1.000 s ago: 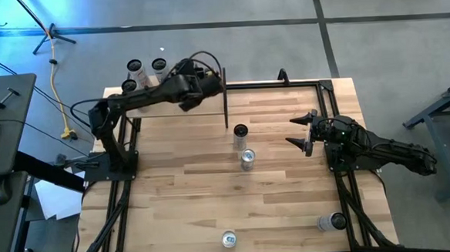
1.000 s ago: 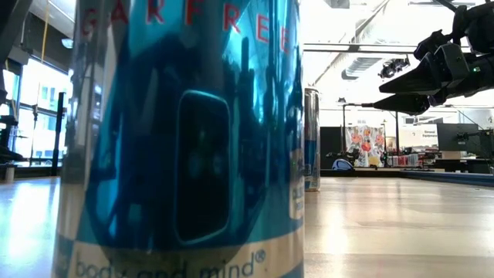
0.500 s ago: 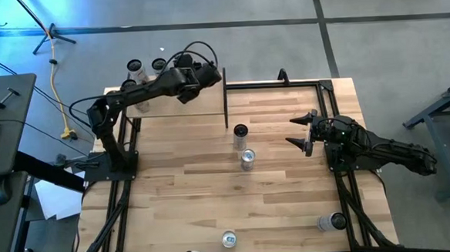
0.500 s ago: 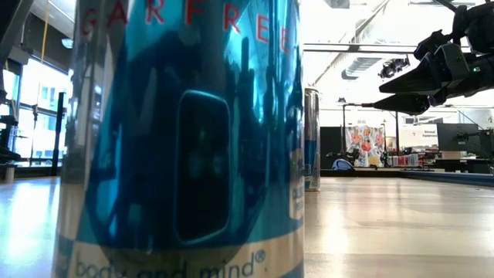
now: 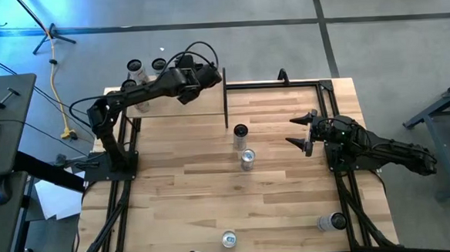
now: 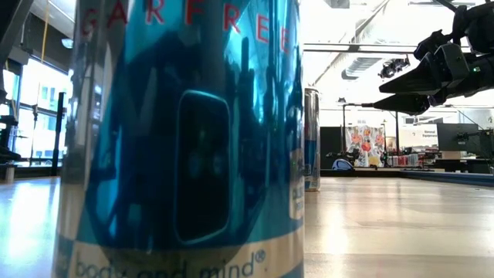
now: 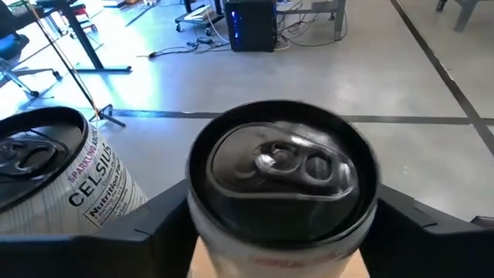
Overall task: Place canned beverage on shelf
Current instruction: Put the left white yellow soda can on the shelf, then put the top blue soda can on the shelf
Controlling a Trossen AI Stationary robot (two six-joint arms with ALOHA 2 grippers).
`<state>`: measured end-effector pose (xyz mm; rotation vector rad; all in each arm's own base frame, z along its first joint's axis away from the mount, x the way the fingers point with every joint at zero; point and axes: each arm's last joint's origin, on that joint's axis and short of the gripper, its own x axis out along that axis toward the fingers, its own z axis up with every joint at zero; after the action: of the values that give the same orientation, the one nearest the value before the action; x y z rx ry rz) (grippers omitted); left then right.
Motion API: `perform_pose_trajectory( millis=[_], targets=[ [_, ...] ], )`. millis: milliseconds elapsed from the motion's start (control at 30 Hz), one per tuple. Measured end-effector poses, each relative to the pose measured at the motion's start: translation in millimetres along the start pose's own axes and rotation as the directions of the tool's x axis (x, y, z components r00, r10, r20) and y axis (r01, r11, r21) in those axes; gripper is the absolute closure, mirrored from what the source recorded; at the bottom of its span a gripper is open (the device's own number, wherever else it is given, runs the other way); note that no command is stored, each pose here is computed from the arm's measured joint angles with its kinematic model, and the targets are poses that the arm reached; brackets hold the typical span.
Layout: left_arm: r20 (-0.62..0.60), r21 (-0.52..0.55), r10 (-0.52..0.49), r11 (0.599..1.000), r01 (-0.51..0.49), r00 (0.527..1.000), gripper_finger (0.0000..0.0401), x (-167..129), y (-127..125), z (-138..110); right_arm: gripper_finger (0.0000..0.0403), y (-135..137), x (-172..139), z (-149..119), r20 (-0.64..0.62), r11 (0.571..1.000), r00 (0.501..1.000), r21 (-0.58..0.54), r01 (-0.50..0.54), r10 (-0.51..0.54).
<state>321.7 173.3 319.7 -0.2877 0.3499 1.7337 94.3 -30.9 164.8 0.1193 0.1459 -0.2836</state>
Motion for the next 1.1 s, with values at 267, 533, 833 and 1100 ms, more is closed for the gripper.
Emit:
perform_pose_trajectory(
  millis=[267,533,833,1100],
  targets=[
    [-0.013,0.0,-0.009,1.0,0.009,1.0,0.0065,0,0,0,0.0016,0,0,0,0.0,1.0,1.0,0.0,0.0,0.0],
    [0.022,-0.002,-0.022,1.0,0.022,1.0,0.0009,-14,3,3,0.0016,0,0,0,0.0,1.0,1.0,0.0,0.0,0.0],
    [-0.016,0.019,-0.138,0.99,0.138,0.99,0.0001,-65,24,4,0.0016,0,0,0,0.0,1.0,1.0,0.0,0.0,0.0],
    [-0.281,-0.017,-0.415,0.904,0.427,0.866,0.0001,-120,40,-3,0.0016,0,0,0,0.0,1.0,1.0,0.0,0.0,0.0]
  ],
)
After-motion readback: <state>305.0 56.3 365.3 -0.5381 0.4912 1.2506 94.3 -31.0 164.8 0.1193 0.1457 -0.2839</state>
